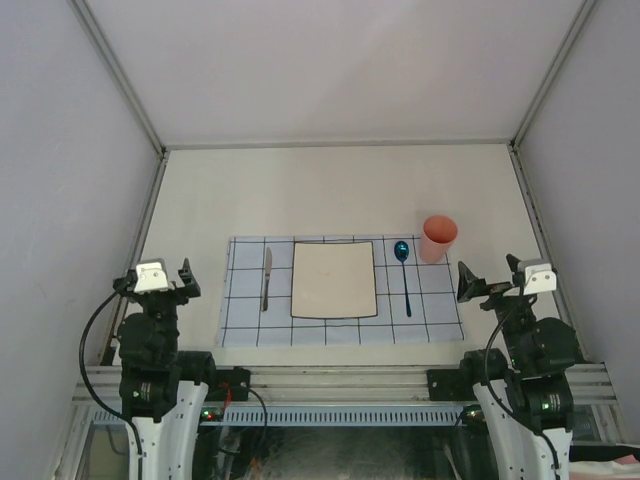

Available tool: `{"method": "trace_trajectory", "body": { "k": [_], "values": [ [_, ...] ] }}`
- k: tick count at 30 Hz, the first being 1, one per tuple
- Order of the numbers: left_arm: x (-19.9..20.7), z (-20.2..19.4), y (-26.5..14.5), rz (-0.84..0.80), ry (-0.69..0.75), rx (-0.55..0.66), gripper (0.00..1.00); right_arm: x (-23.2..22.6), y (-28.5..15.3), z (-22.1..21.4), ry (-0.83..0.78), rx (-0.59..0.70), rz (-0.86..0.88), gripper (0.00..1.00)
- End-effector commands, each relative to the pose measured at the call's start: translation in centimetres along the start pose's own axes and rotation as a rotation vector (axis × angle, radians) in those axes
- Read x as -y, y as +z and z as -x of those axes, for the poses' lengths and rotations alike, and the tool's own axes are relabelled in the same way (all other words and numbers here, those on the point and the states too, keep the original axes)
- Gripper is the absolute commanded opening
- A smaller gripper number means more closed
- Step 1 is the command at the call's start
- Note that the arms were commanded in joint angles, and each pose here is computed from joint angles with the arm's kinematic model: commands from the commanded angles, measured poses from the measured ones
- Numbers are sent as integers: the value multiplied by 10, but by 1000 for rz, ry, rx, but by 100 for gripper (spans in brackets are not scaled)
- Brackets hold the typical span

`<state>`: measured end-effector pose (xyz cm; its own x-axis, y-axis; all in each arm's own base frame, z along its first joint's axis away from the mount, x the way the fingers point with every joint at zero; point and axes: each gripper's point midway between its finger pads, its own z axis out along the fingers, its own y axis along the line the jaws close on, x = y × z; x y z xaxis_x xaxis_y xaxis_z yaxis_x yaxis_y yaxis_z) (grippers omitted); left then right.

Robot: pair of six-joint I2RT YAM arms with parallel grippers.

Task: Set the dinner table for one person
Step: Reset both arms

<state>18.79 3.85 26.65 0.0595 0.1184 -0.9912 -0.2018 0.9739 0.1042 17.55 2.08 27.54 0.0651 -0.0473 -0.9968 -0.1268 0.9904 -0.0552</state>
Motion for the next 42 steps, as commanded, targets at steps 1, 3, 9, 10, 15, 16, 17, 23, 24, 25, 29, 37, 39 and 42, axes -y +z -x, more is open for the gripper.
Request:
{"method": "trace_trajectory", "body": {
  "k": [1, 3, 9, 10, 15, 16, 17, 23, 24, 25, 29, 37, 39, 42],
  "values": [
    [-7, 24, -25, 19, -91, 191, 96, -5, -8, 6, 119, 56, -3, 100],
    [-5, 18, -25, 9, -94, 159, 99, -5, -7, -3, 105, 26, -2, 100],
    [3, 1, -19, -16, -81, 126, 100, 7, 5, -32, 66, -6, -65, 100],
    [7, -2, -18, -43, -55, 125, 100, 7, 7, -31, 64, 9, -62, 100],
    [11, -12, -14, -56, -30, 103, 100, 8, 23, -51, 64, 8, -71, 100],
    [11, -14, -13, -51, -56, 99, 100, 5, 25, -57, 55, -3, -51, 100],
    [10, -18, -11, -36, -91, 92, 100, 2, 28, -65, 53, -15, -38, 100],
    [1, -37, -6, 56, -175, 45, 100, -9, 37, -101, 64, -80, 16, 100],
    [0, -43, -4, 66, -182, 34, 100, -9, 38, -107, 58, -93, 22, 100],
    [1, -51, -1, 74, -195, 18, 100, -9, 38, -113, 52, -107, 19, 100],
    [5, -73, 10, 101, -266, -1, 100, -6, 40, -127, 34, -142, 9, 100],
    [20, -95, 26, 42, -222, 4, 100, -7, 43, -145, 49, -161, 9, 100],
    [23, -98, 25, 15, -179, -12, 100, -5, 43, -149, 58, -166, -5, 100],
    [23, -97, 22, -5, -103, -23, 100, -2, 44, -149, 62, -166, -28, 100]
  ]
}}
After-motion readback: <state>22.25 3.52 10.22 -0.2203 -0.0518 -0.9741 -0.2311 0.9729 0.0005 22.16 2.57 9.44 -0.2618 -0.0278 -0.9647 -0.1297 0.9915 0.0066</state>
